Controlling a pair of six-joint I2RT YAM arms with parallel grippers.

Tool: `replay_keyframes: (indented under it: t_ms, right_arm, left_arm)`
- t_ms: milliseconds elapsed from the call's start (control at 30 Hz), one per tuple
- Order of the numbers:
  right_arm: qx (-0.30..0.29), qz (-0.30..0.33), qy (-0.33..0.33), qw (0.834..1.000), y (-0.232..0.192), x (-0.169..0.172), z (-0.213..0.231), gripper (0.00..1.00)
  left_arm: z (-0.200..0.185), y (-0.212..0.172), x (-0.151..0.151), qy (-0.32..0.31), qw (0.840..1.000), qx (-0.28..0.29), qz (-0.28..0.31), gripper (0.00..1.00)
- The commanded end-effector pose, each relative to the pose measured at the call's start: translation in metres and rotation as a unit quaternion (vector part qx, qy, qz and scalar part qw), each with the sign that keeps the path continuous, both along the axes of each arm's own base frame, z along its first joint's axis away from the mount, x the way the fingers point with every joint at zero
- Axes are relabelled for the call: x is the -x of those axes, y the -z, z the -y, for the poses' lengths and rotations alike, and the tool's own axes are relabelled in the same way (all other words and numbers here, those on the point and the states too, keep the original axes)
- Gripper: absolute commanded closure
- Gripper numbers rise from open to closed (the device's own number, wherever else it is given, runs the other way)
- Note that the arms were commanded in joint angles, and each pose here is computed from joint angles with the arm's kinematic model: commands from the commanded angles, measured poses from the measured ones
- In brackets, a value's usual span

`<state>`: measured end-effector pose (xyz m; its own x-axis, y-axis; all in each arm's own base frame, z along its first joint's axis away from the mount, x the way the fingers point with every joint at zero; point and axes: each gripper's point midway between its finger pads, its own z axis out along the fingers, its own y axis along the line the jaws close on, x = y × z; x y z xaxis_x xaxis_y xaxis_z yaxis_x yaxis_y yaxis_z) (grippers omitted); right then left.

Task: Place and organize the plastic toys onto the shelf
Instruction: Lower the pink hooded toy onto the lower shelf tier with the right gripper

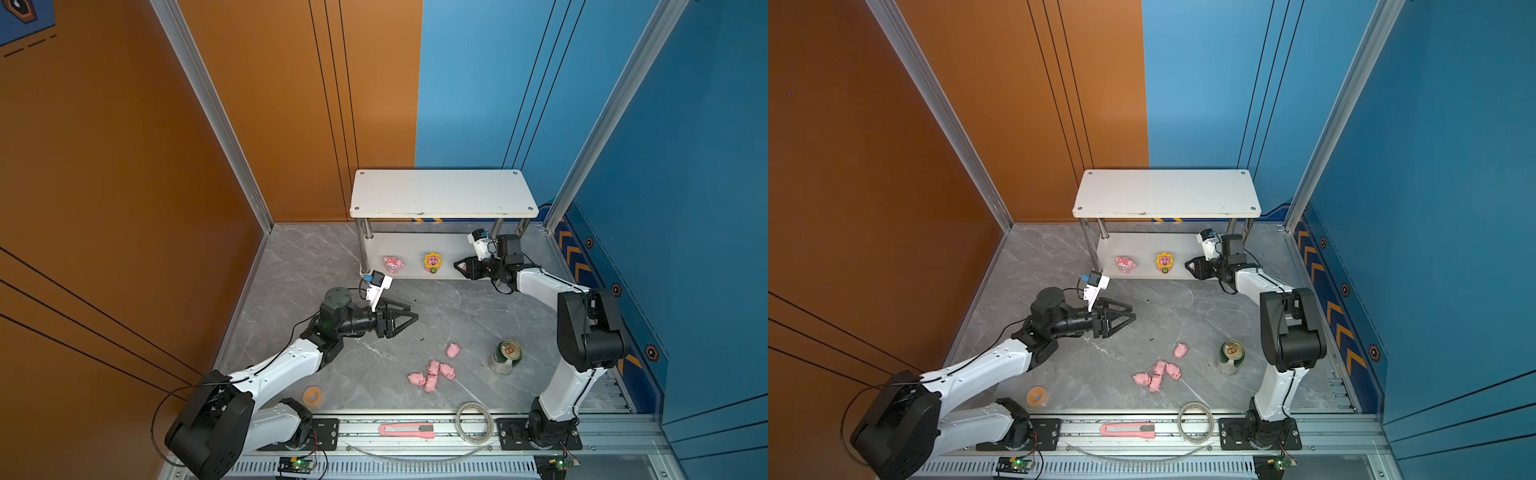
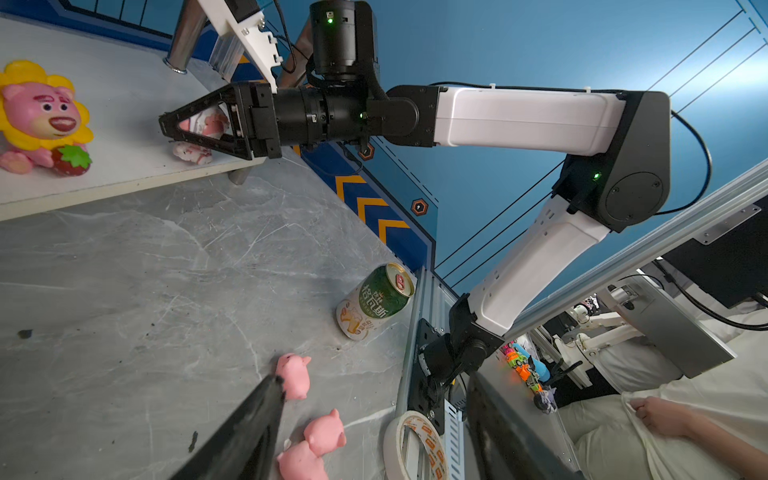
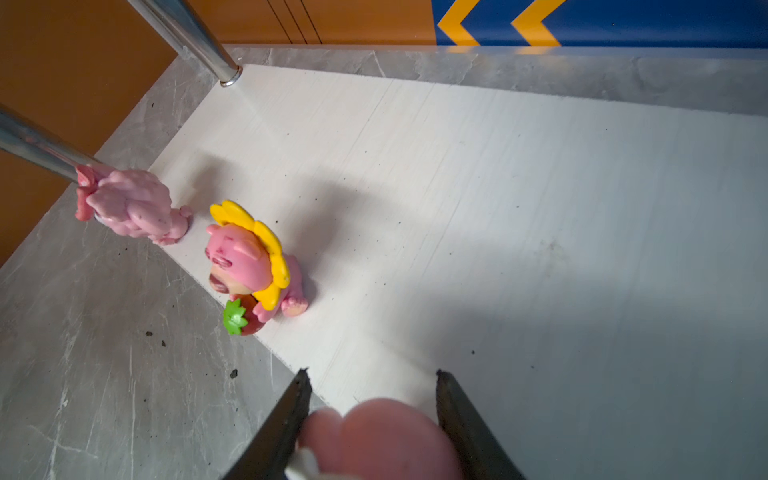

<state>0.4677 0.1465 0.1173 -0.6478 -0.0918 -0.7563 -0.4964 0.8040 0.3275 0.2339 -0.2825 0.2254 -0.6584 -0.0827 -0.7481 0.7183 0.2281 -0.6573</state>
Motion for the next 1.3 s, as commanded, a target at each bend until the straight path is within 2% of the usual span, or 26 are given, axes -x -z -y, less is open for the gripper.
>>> replay_keyframes:
  t_ms: [0,267,367,600,700,1000,1267]
  right_arm:
    - [-0.003,0.026,-0.046,0.999,-0.015,-0.004,-0.009,0.96]
    - [0.023,0.005,-0.069,0.997,-0.002,-0.007,-0.003,0.95]
    - [0.022,0.003,-0.067,0.998,0.0,-0.008,0.001,0.91]
    - [0.03,0.0,-0.048,0.998,0.005,-0.011,0.009,0.84]
    - [0.036,0.002,-0.037,0.999,0.007,-0.014,0.013,0.77]
    - [0.036,0.002,-0.01,0.999,0.015,-0.025,0.026,0.76]
    - [0.031,0.005,-0.007,0.999,0.013,-0.024,0.028,0.49]
  left_arm:
    - [0.003,-0.014,-0.004,0.009,1.0,0.012,0.018,0.3]
    - [0.009,-0.012,-0.011,0.014,1.0,0.013,0.011,0.3]
    - [0.011,-0.013,-0.012,0.016,1.0,0.013,0.009,0.3]
    - [0.015,-0.012,-0.013,0.019,1.0,0.013,0.005,0.3]
    - [0.017,-0.012,-0.013,0.02,1.0,0.012,0.004,0.3]
    - [0.019,-0.01,-0.013,0.021,1.0,0.012,0.0,0.3]
    - [0.021,-0.009,-0.015,0.022,1.0,0.013,-0.001,0.3]
